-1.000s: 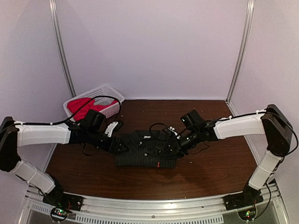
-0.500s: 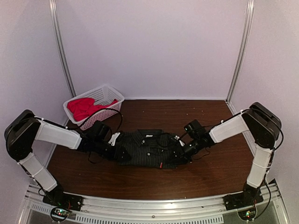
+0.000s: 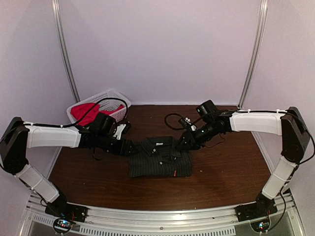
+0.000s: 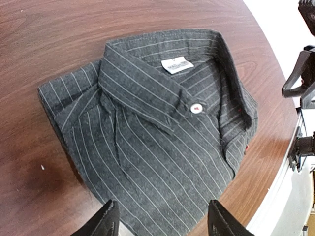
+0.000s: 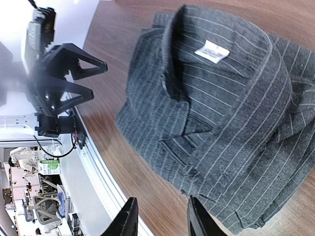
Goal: Fold and stack the mixed laundry pile
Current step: Smooth out the square-folded T-shirt at the center of the board.
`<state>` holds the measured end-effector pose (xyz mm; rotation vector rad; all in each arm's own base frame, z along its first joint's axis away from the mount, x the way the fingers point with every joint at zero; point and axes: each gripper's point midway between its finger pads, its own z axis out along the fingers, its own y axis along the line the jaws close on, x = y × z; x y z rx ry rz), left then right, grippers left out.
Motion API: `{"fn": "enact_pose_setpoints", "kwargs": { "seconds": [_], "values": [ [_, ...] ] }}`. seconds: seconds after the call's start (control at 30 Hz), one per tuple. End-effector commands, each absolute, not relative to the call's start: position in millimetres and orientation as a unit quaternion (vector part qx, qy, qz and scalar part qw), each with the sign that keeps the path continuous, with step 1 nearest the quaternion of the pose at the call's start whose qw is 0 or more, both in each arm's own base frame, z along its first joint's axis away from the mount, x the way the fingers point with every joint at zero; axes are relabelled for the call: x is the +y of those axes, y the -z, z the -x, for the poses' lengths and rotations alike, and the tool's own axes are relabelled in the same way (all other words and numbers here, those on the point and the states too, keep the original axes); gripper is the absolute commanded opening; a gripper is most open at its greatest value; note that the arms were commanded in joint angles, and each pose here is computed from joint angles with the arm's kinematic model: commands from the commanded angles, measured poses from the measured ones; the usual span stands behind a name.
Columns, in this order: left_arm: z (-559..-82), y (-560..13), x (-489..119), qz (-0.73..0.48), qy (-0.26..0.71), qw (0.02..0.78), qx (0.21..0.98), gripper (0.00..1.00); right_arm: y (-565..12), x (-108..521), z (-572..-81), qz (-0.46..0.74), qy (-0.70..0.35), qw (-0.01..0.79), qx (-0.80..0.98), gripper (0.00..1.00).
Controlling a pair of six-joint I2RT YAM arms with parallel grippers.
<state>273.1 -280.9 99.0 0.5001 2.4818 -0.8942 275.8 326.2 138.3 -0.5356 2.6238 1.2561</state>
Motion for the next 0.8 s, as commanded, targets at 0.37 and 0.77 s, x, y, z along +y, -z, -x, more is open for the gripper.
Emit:
{"fn": "enact_pose_setpoints", "kwargs": {
  "seconds": [0.37, 0.77],
  "values": [
    [-305, -90, -291, -0.167, 0.308, 0.240, 0.905, 0.63, -72, 341, -259, 0.130, -0.411, -0.006, 0.902, 0.50],
    [-316, -86, -300, -0.172, 0.308, 0.239, 0.905, 0.63, -96, 394, -324, 0.124, -0.478, 0.041, 0.869, 0.43]
  ]
}}
